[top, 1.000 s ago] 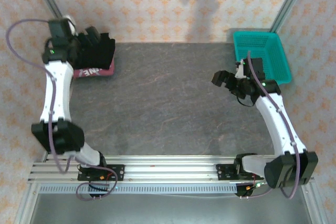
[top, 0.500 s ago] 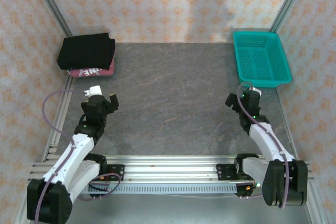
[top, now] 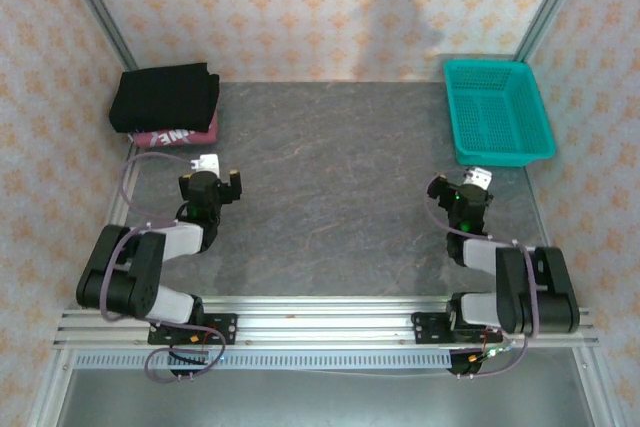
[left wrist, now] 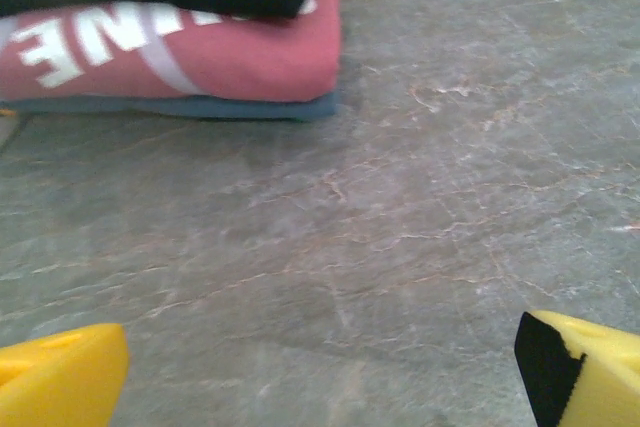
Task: Fold and stack the t-shirts
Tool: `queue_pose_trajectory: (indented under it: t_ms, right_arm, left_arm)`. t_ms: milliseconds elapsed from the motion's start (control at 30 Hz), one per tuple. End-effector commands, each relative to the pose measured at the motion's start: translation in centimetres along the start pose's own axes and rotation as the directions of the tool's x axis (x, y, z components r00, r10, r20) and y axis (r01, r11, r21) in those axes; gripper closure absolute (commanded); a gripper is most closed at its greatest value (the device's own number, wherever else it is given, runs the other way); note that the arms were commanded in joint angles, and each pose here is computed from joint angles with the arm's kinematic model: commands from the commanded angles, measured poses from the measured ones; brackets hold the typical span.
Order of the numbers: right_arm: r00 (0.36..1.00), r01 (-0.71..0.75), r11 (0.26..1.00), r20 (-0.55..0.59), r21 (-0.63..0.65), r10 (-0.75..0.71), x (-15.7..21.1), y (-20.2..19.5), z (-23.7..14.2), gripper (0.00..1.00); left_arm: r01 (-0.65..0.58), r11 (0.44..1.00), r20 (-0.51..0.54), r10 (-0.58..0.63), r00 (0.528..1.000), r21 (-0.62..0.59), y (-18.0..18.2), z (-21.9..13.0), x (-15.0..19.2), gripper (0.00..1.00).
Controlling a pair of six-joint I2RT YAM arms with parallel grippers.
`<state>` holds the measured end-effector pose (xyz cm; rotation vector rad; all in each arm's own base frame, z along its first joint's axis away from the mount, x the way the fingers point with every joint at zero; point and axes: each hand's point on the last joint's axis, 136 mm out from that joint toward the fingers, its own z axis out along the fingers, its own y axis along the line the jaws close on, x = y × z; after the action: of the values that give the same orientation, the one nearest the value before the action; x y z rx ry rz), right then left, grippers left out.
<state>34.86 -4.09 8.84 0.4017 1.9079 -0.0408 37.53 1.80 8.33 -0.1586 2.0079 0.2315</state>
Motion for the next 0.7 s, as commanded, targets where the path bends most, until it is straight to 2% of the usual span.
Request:
queue_pose_trajectory:
  t_ms: [0,67,133,200,300,533,667]
  right_arm:
    - [0.99,-0.004,1.0,0.14,-0.008,0.005,-2.6,0.4,1.3,0.01]
    - [0.991,-0.002,1.0,0.136,-0.001,0.002,-2.1,0.5,2.6,0.01]
    - [0.999,0.03,0.999,0.022,0.035,-0.03,-1.4,0.6,3.2,0.01]
    - [0.997,0.046,0.998,0.065,0.04,-0.049,-2.1,1.1,3.6,0.01]
    - [0.998,0.054,0.998,0.037,0.044,-0.056,-1.8,1.1,3.4,0.01]
    - [0.989,0.007,0.994,0.149,0.11,-0.024,-2.3,-0.3,1.9,0.01]
    - [0.996,0.029,0.992,0.084,0.123,-0.039,-2.0,-0.1,2.8,0.01]
  left_arm:
    - [0.03,0.999,0.072,-0.032,0.997,0.023,0.4,0.5,-1.7,0.0]
    - [0.091,0.996,0.078,-0.091,0.993,0.011,1.6,0.6,-1.5,0.0]
    - [0.109,0.994,0.059,-0.109,0.992,0.002,2.1,1.1,-1.6,0.0]
    - [0.107,0.994,0.059,-0.107,0.993,0.0,2.0,1.1,-1.6,0.0]
    - [0.093,0.996,0.056,-0.092,0.994,-0.011,1.8,1.1,-1.7,0.0]
    - [0.071,0.997,0.049,-0.07,0.996,-0.021,1.6,1.2,-1.7,0.0]
    - [0.063,0.998,0.048,-0.062,0.997,-0.024,1.5,1.1,-1.7,0.0]
